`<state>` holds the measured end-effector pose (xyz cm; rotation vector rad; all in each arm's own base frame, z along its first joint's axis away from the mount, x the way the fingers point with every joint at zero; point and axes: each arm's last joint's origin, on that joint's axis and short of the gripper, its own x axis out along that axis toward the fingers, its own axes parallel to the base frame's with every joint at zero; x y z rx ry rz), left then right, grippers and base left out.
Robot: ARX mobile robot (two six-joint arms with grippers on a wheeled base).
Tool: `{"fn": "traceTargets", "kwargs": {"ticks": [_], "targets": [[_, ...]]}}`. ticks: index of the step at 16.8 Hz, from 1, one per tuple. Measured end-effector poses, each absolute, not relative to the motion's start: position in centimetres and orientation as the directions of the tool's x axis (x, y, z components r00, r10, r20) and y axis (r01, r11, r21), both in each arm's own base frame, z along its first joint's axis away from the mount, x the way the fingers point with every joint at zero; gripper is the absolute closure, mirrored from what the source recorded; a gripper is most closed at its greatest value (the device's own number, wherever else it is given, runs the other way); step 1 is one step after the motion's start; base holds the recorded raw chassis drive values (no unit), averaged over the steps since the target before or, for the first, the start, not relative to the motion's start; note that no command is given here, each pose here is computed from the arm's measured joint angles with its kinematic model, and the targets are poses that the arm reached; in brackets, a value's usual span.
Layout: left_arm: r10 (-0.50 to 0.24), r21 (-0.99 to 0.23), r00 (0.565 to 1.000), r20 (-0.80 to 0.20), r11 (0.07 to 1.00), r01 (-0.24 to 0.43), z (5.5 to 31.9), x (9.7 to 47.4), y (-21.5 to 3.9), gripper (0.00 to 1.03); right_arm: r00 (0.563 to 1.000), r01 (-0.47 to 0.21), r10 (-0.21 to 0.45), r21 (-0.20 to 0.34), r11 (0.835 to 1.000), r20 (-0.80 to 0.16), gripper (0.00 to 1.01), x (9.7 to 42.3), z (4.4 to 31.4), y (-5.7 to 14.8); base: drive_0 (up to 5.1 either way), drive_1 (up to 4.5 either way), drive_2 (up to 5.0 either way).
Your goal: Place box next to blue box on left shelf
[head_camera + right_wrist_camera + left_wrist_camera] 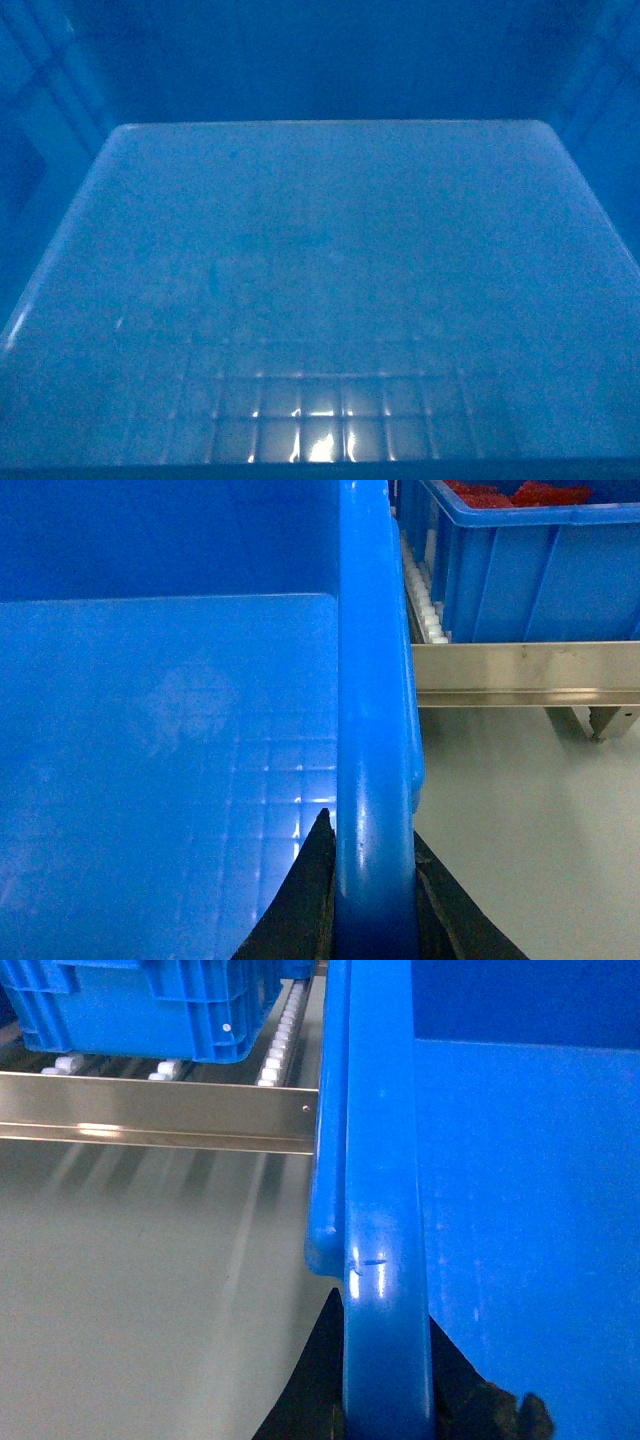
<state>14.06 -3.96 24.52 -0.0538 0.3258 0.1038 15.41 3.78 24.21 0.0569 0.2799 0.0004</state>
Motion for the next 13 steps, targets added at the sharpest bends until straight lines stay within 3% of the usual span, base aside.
{"fn": "traceTargets", "kwargs": {"ticks": [13], "targets": [[0.093,-0.037,0.943,-0.319,0.993,-0.111,24.57,14.03,-3.95,0.95,0.961,0.007,0.008,0.057,0.998,-0.275,0.92,15.41,24.22,3.78,0.0,0.0,0.0]]}}
